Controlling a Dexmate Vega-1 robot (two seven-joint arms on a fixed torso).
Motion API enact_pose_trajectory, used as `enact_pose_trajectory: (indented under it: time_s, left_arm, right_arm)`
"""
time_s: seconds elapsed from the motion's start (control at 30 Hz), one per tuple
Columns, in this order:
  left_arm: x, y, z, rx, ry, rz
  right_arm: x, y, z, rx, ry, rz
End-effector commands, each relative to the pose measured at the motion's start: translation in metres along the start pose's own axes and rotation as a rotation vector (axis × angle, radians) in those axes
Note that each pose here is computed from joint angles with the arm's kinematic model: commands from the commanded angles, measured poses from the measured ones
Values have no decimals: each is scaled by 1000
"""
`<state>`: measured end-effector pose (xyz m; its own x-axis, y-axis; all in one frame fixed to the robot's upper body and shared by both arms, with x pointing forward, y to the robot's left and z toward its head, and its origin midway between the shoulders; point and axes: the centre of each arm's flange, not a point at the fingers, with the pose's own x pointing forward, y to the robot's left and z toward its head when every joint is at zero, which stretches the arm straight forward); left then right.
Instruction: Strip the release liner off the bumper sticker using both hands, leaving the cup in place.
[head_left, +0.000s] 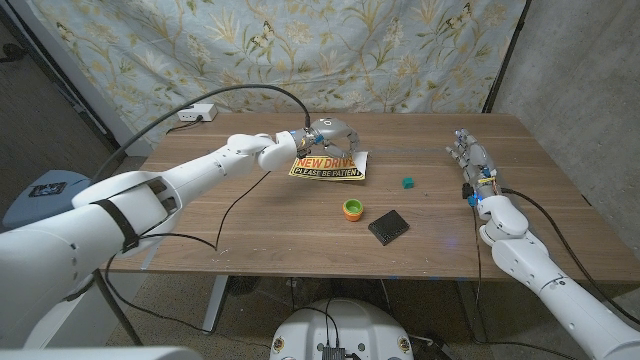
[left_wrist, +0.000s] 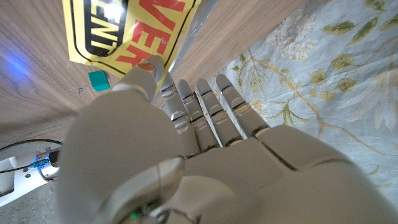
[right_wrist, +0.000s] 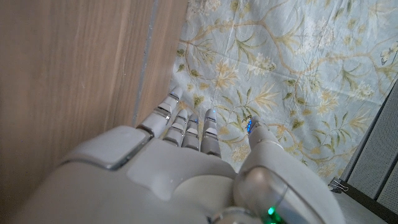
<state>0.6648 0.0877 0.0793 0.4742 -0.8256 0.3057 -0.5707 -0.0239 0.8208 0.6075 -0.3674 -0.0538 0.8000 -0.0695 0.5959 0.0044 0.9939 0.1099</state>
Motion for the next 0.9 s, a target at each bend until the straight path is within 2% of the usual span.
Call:
enact_pose_trajectory:
  time_s: [0.03,0.5,0.9]
  left_arm:
    - [6,5,2,-1,-29,64]
    - [10,10,4,-9,-68,91]
    - [15,8,2,-20,-93,113]
  right_arm:
    - [0,12,16,-54,-16,75]
    - [-2,16,30,-102,-11,127]
    - [-4,23,42,-137,-9,175]
